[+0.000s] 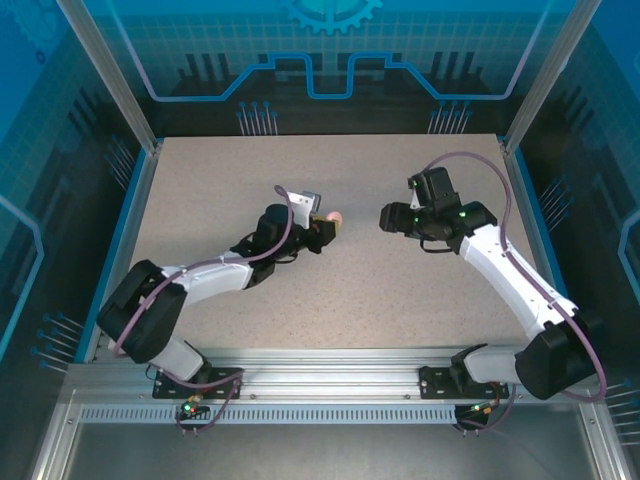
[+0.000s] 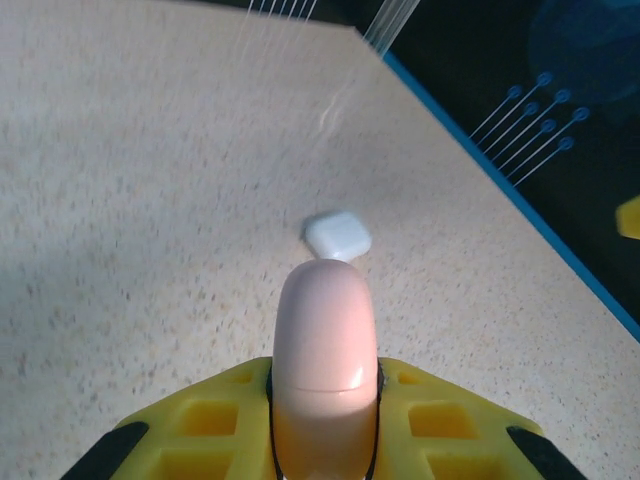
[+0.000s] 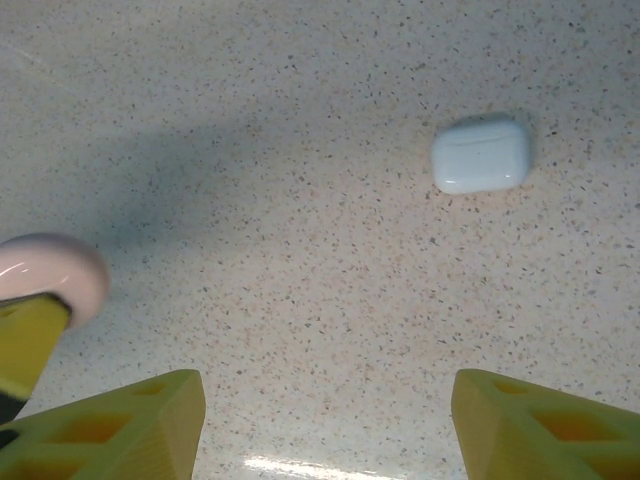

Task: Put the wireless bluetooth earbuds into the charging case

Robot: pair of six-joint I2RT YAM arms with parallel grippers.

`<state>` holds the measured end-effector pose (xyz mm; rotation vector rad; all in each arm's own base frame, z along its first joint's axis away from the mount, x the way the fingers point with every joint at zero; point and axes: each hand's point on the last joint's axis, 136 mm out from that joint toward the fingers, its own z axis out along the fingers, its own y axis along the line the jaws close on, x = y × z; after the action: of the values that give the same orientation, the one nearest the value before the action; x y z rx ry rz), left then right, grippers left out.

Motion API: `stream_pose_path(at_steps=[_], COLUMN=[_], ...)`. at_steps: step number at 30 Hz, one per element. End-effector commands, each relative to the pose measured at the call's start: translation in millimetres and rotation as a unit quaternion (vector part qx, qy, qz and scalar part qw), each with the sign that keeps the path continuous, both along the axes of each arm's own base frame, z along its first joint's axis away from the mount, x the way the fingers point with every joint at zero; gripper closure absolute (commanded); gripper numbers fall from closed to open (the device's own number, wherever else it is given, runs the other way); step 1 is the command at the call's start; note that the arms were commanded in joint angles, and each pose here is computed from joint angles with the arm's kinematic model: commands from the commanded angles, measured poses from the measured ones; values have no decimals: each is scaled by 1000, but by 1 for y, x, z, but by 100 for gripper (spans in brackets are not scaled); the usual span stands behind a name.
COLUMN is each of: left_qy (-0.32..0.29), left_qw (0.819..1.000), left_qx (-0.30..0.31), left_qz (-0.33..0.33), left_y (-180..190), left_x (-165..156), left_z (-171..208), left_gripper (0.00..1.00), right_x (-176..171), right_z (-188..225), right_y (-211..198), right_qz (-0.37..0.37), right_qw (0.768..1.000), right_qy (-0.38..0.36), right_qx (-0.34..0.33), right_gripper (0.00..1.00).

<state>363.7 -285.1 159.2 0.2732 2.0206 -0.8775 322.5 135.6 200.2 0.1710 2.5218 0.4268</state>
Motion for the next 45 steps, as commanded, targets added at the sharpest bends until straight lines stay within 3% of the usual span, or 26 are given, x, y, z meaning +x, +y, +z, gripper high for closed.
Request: stream_pose_path(at_steps=[1, 10, 18, 29, 34, 41, 44, 45], left_qy=[28, 113, 210, 252, 259, 257, 247, 238], left_qw=[999, 993, 976, 965, 961, 958, 959, 960], left_qx=[-27, -19, 8, 50, 80, 110, 114, 115], left_qz=[27, 40, 55, 57, 53, 70, 82, 89], left_y=[-5, -24, -35, -42, -39, -18, -2, 5], left_x=[17, 38, 46, 56, 56, 59, 62, 63], left_z=[3, -41, -87, -123, -128, -119, -106, -99], left_gripper=[100, 100, 100, 100, 82, 42, 33, 22], right_x=[2, -8, -11, -12, -14, -13, -11, -11], right_z=[2, -15, -10, -6, -1, 9, 15, 17], right_y=[-9, -18, -24, -32, -33, -31, -31, -32], right_qz=[-24, -35, -42, -47, -46, -37, -34, -35], right_qw=[999, 999, 999, 999, 999, 999, 999, 999], right_qy=[-22, -8, -15, -17, -22, -30, -36, -38], right_qx=[6, -1, 1, 4, 8, 14, 16, 14], right_gripper=[33, 33, 33, 33, 33, 32, 31, 27])
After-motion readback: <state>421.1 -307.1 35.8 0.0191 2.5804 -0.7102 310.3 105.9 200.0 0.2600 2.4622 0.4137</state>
